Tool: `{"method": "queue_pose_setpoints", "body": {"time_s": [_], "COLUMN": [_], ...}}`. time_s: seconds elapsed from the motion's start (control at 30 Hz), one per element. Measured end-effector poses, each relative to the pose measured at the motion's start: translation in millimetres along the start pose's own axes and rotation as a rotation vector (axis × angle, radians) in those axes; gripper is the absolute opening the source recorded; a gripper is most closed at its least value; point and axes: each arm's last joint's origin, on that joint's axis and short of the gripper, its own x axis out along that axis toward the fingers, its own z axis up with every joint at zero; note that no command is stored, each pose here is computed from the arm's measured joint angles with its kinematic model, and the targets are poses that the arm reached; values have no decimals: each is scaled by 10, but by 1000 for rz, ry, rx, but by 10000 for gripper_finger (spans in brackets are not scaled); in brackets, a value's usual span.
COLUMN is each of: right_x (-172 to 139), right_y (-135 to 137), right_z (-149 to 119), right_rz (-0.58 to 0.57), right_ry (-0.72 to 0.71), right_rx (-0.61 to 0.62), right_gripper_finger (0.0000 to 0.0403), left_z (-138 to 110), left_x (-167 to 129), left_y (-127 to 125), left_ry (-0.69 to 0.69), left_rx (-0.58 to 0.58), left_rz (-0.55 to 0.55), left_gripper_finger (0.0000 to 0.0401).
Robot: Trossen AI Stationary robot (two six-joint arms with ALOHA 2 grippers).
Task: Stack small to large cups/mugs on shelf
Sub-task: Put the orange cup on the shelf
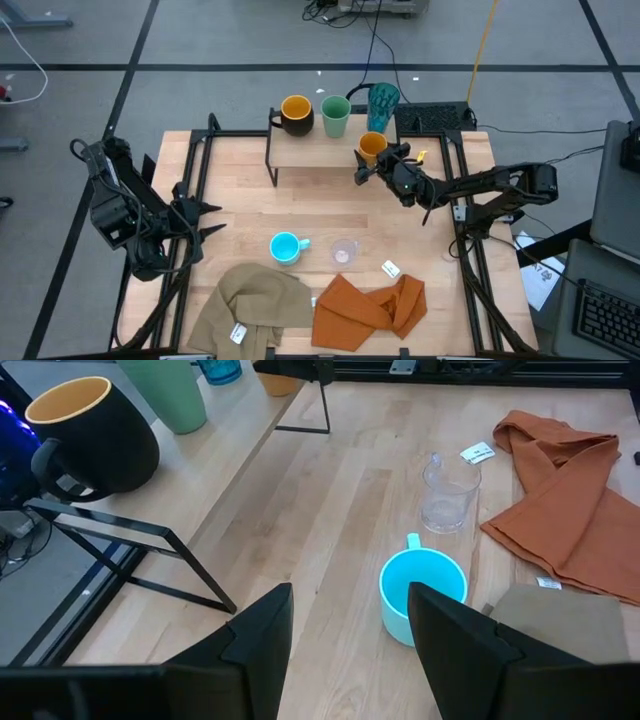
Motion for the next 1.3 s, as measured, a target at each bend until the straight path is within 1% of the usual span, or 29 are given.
{"method": "queue_pose_setpoints", "body": {"time_s": [0.27, 0.67, 0.83, 1.3], "right_x": [-44, -11, -34, -40], "right_y": [49, 3, -20, -30], "right_z": [16, 22, 85, 76], "right_rz": [18, -29, -20, -12], "right_ry": [-14, -17, -30, -10], "right_rx": [-22, -59, -25, -39], "right_gripper_finger": [357, 357, 357, 357], "left_z": [-1, -1, -3, -3], "left_x": [0, 0, 0, 0], "left_y": [0, 0, -1, -1], "left_ry": [3, 4, 10, 10], "left_rx": [-10, -17, -18, -19], "left_rz": [-1, -2, -5, -5], "left_gripper_finger": [200, 200, 200, 200]}}
